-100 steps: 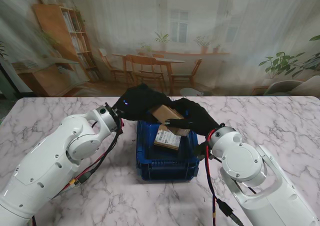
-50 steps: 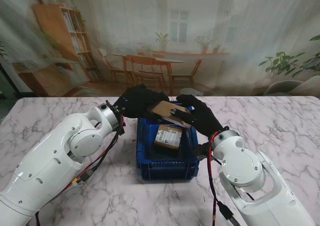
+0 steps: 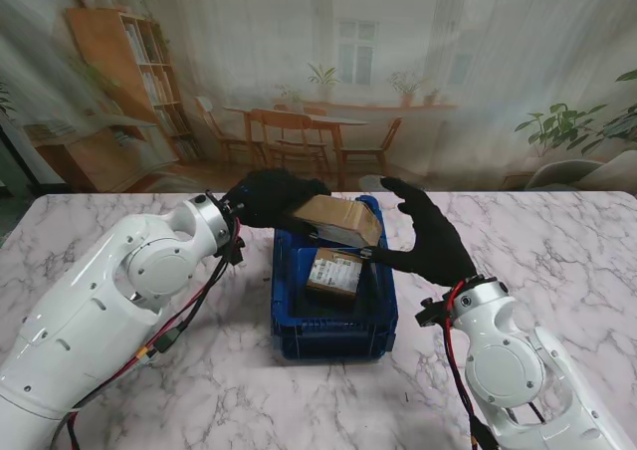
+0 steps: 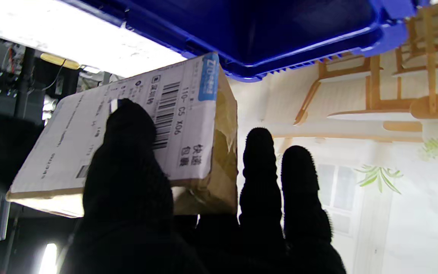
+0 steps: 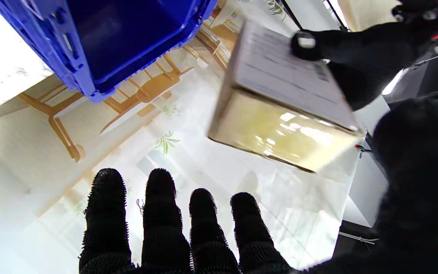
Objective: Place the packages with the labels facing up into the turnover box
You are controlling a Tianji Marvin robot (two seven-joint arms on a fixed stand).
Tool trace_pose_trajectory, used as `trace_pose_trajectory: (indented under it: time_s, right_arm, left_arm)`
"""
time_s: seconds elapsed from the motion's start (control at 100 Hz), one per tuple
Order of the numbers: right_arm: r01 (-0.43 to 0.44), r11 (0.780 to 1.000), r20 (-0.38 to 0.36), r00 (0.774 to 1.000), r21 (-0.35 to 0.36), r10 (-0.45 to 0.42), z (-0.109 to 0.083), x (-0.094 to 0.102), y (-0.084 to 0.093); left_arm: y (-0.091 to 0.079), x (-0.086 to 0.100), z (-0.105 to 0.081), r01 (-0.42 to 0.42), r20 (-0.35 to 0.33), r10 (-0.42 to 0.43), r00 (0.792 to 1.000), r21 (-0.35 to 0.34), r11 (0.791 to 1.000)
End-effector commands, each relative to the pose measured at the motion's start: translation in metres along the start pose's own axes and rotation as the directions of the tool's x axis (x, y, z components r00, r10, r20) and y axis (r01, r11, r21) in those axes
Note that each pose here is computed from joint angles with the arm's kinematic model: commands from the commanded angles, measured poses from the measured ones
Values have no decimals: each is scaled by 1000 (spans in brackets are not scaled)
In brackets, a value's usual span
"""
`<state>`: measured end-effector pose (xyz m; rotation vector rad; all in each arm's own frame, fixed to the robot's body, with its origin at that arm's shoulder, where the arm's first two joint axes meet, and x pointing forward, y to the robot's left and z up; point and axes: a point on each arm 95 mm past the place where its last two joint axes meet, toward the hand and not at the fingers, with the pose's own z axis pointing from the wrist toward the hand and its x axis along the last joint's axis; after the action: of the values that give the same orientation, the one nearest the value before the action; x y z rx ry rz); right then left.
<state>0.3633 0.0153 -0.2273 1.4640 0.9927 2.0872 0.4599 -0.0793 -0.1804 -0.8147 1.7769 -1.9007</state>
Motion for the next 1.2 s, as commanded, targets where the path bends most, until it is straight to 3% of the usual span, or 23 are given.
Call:
trace_pose_trajectory:
  time_s: [0.0, 0.17, 0.51, 0.85, 1.19]
  right_arm:
    - [1, 1000, 22, 1000, 12, -1, -4, -8, -5]
    - [34, 999, 16, 999, 4, -34, 2, -11, -8]
    - [22, 1000, 7, 1000, 19, -23, 13, -7, -16]
    - [-18, 999, 39, 999, 42, 16, 15, -7, -20]
    - [-54, 998, 88, 995, 17, 52, 17, -6, -22]
  left_arm:
    - [-4, 8, -3, -16, -6, 16, 1000, -11, 1000]
    - [-6, 12, -4, -24, -20, 23, 1000, -26, 999]
    - [1, 15, 3, 0, -27, -1, 1000, -57, 998]
    - [1, 17, 5, 10, -28, -12, 1000, -62, 998]
    - [4, 19, 7, 17, -40, -20, 999, -64, 998]
